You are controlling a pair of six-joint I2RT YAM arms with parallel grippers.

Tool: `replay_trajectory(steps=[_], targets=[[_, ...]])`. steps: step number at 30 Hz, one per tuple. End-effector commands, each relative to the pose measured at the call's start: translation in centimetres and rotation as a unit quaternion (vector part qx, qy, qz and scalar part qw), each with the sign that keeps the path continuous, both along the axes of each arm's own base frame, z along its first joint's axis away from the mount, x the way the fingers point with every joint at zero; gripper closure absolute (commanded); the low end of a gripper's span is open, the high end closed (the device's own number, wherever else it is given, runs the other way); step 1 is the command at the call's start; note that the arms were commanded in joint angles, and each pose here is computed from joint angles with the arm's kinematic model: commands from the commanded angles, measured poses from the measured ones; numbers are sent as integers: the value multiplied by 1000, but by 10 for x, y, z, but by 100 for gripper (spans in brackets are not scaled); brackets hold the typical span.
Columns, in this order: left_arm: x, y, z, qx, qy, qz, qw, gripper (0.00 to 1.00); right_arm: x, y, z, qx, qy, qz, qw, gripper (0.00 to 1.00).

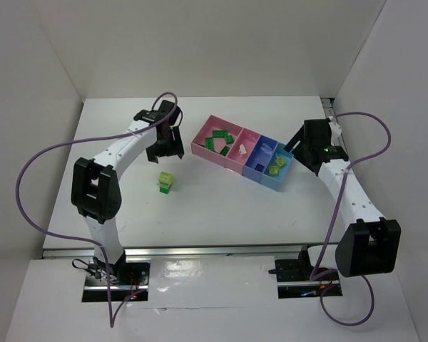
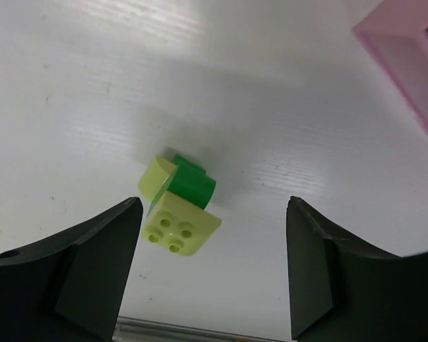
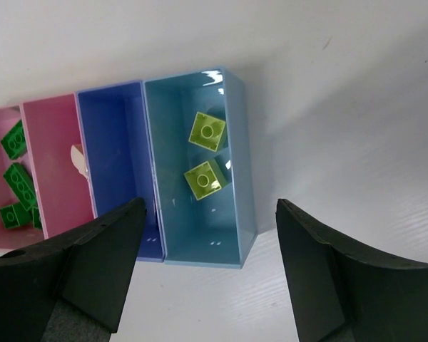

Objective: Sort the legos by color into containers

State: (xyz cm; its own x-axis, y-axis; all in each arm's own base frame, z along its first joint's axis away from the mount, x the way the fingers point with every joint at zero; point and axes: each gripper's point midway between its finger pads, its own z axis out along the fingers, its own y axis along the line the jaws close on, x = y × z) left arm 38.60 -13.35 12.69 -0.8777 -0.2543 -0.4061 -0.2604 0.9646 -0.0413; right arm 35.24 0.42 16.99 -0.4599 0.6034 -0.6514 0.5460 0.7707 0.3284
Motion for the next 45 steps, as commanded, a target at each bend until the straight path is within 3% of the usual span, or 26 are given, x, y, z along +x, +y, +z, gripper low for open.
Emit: replay_trajectory(steps=[1,10,20,38,45], targets=[[-36,10,-2,8,35,74,997,17,13,8,12,-2,-26,13,1000,19],[-44,14,-26,-21,72,110,991,14,16,16,7,-3,-20,30,999,19],[-37,14,-38,-29,77,96,992,14,19,37,-13,-12,14,70,997,19],[-44,18,-51,-18,96,110,989,27,26,41,-16,-16,20,78,997,19],[-47,-1,-40,-48,91,31,994,20,27,43,-23,-13,30,81,996,19]])
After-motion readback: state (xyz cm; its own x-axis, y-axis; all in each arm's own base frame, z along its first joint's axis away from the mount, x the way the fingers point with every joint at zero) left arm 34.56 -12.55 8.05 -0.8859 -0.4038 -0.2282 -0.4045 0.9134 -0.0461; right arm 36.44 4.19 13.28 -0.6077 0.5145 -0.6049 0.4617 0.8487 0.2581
